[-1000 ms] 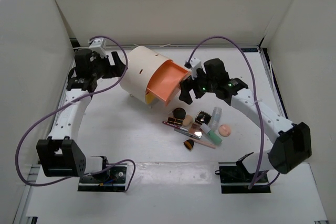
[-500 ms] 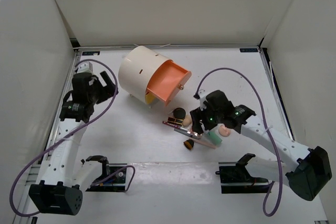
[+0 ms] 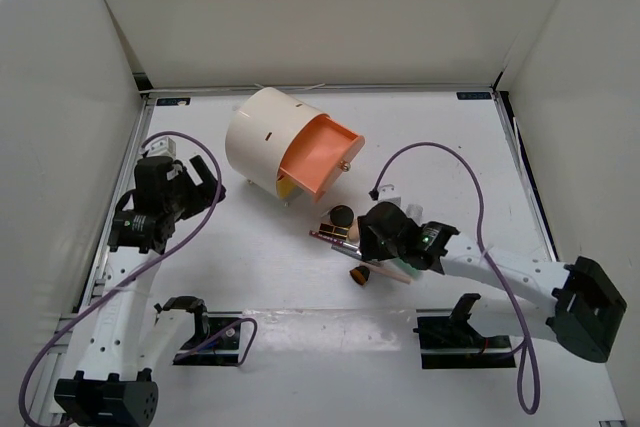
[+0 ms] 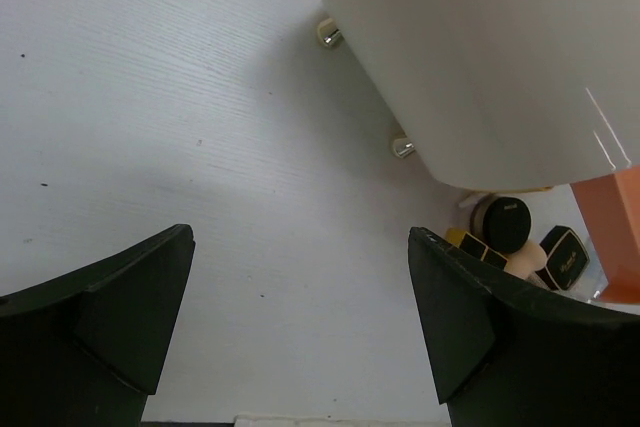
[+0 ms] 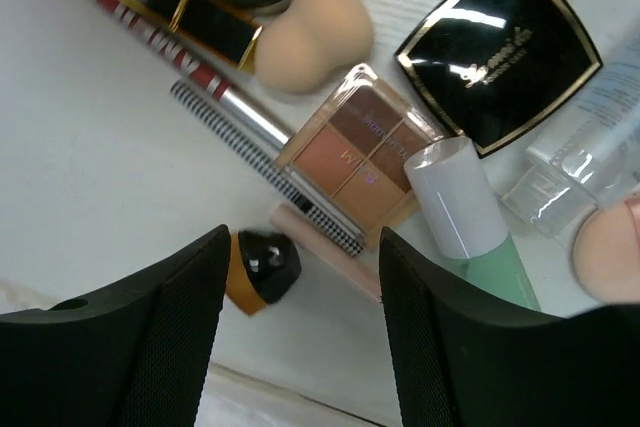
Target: Organize the makeup
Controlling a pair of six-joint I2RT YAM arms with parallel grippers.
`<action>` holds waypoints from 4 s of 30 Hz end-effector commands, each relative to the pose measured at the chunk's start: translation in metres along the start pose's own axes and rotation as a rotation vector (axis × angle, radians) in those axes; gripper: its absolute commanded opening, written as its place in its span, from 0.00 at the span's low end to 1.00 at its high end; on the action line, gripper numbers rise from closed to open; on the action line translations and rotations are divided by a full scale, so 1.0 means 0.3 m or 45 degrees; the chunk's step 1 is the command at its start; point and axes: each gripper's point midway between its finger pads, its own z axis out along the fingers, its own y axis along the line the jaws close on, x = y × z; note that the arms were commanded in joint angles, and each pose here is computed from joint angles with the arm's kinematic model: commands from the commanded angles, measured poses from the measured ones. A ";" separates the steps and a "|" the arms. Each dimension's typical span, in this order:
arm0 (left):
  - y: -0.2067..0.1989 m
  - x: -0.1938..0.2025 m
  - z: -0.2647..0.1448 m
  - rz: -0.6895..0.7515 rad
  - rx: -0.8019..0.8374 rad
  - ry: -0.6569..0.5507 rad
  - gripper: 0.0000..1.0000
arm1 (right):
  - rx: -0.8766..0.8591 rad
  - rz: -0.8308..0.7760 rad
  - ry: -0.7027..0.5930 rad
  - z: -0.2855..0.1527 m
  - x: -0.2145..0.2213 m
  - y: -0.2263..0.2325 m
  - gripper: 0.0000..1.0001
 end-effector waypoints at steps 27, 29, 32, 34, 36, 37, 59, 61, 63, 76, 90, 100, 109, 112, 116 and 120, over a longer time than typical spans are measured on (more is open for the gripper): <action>-0.079 -0.003 -0.118 0.053 0.195 -0.028 0.98 | 0.227 0.592 -0.667 0.186 -0.234 0.006 0.63; -0.081 0.000 -0.125 0.048 0.203 -0.030 0.98 | 0.217 0.593 -0.669 0.199 -0.238 0.010 0.62; -0.076 0.003 -0.126 0.034 0.192 -0.028 0.98 | 0.237 0.591 -0.647 0.219 -0.224 0.005 0.62; -0.073 0.002 -0.128 0.032 0.186 -0.029 0.98 | 0.254 0.623 -0.638 0.231 -0.210 -0.013 0.62; -0.072 -0.002 -0.137 0.033 0.183 -0.037 0.98 | 0.258 0.629 -0.628 0.250 -0.186 -0.033 0.62; -0.074 -0.005 -0.143 0.032 0.187 -0.046 0.98 | 0.225 0.647 -0.624 0.260 -0.191 -0.023 0.61; -0.123 -0.021 -0.145 0.215 0.290 -0.004 0.98 | 0.381 0.600 -0.820 -0.118 -0.382 -0.176 0.18; -0.132 -0.009 -0.135 0.229 0.314 0.023 0.98 | 0.384 0.515 -0.860 -0.197 -0.458 -0.195 0.19; -0.138 -0.010 -0.129 0.244 0.332 0.013 0.98 | 0.368 0.388 -0.910 -0.290 -0.581 -0.170 0.18; -0.126 0.049 -0.092 0.290 0.364 0.067 0.98 | -0.114 -0.150 -0.761 -0.201 -0.974 0.319 0.22; -0.111 0.044 -0.094 0.308 0.328 0.073 0.98 | -0.283 -0.237 -0.710 -0.249 -0.961 0.409 0.99; -0.118 0.042 -0.088 0.331 0.338 0.094 0.98 | -0.289 -0.306 -0.452 -0.386 -0.542 0.334 0.99; -0.090 0.092 -0.098 0.299 0.309 0.147 0.98 | 0.010 0.028 0.007 -0.202 -0.018 0.188 0.86; -0.095 0.106 -0.104 0.292 0.327 0.165 0.98 | 0.021 0.141 0.045 -0.119 0.087 0.168 0.78; -0.097 0.122 -0.110 0.278 0.336 0.195 0.98 | 0.061 0.244 0.015 -0.034 0.144 0.142 0.78; -0.117 0.129 -0.143 0.298 0.393 0.196 0.98 | 0.068 0.279 -0.020 0.012 0.157 0.136 0.78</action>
